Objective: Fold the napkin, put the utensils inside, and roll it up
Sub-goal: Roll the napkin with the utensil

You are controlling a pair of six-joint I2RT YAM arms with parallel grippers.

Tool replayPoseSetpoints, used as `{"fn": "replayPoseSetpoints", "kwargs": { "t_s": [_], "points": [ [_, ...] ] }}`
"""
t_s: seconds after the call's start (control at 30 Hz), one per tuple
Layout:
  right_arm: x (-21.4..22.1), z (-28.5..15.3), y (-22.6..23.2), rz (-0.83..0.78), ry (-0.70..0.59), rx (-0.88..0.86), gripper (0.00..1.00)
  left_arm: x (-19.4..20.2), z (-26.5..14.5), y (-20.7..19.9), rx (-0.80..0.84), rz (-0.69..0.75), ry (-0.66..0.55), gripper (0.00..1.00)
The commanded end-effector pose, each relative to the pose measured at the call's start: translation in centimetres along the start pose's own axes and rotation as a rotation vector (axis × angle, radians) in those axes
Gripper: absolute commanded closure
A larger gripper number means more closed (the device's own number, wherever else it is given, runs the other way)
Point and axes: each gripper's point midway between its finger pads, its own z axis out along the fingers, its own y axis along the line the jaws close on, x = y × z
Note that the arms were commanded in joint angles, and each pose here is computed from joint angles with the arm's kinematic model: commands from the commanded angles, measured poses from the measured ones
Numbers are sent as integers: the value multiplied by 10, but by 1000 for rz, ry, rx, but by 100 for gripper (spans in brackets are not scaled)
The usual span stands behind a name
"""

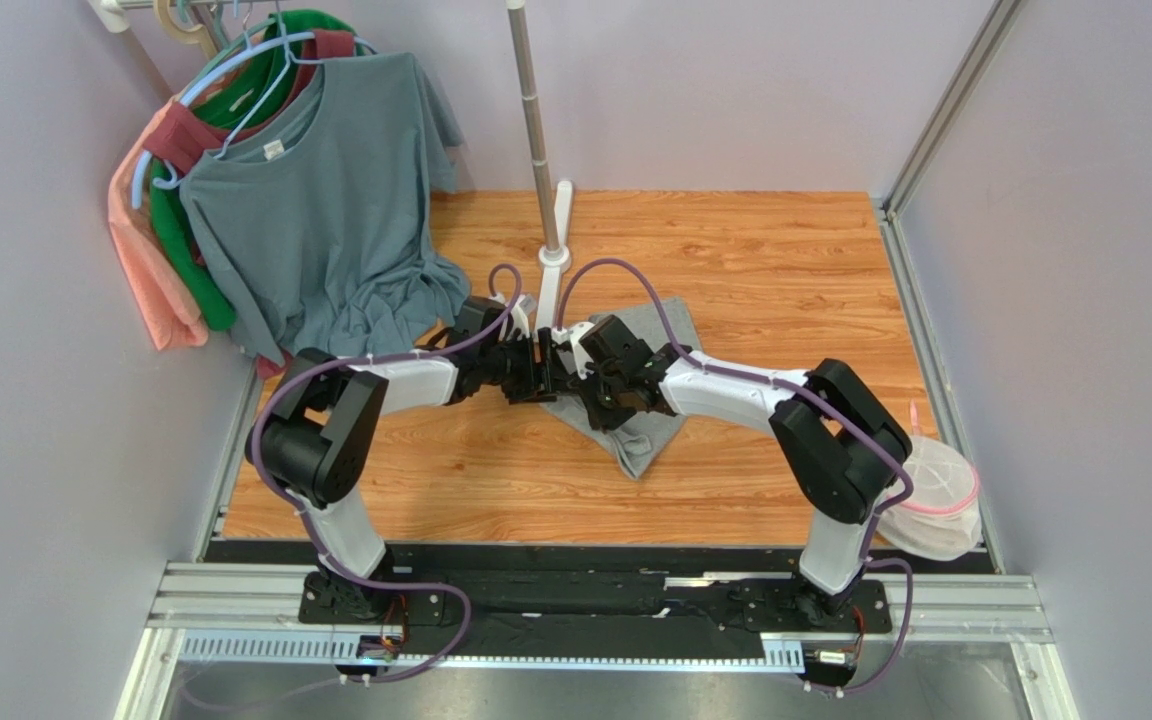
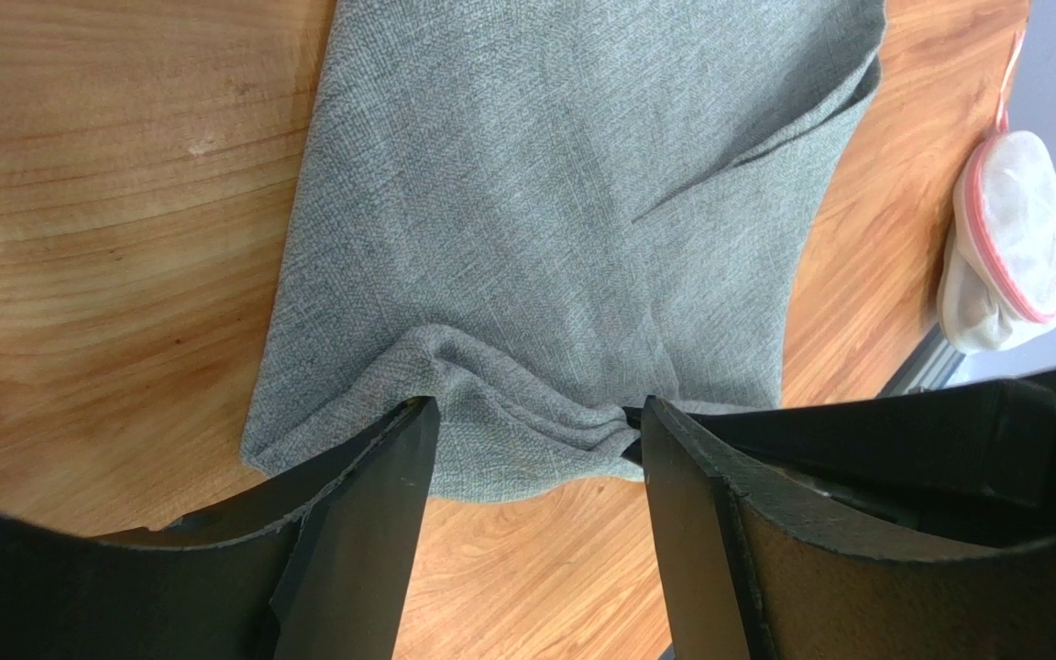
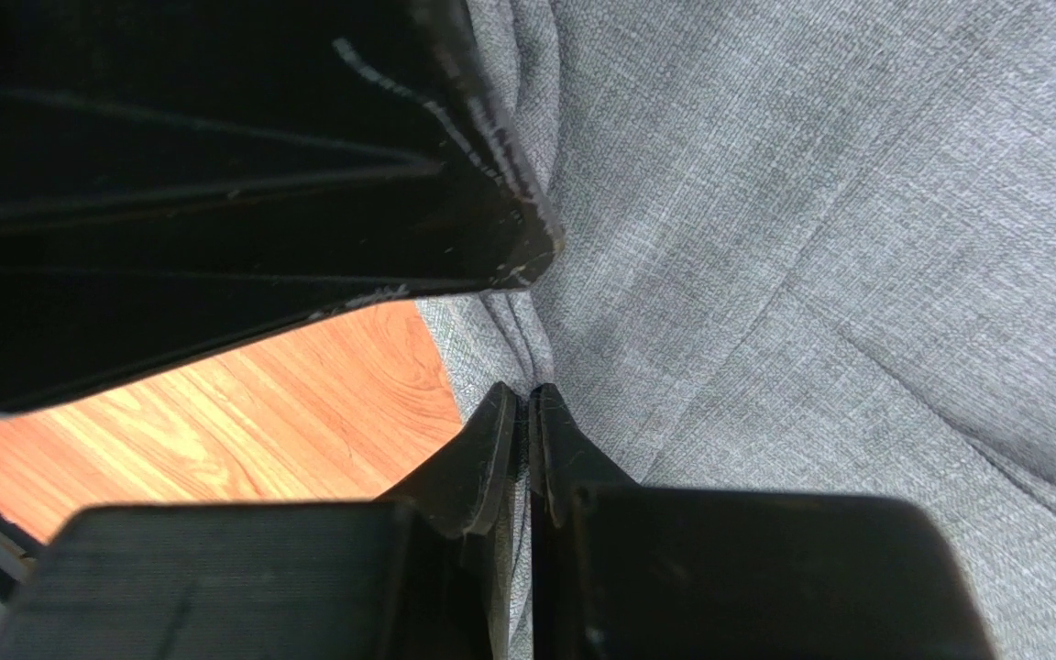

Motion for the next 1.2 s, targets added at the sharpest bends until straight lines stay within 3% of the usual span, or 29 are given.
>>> {"fn": "replayPoseSetpoints", "kwargs": {
  "t_s": [0.0, 0.2, 0.5, 0.8, 1.17],
  "points": [
    [35, 21, -4, 46, 122, -43, 96, 17, -9, 52, -213, -8, 25, 30],
    [55, 19, 0, 114, 203, -134, 100, -6, -36, 51, -260, 51, -87, 26],
    [75, 22, 8, 177, 287, -237, 100, 0, -58, 48, -244, 149, -148, 24],
    [77, 21, 10, 172, 305, -260, 100, -23, -54, 50, -262, 230, -218, 24],
    [81, 21, 7, 175, 327, -272, 100, -28, -32, 53, -186, 213, -169, 31]
  ]
}}
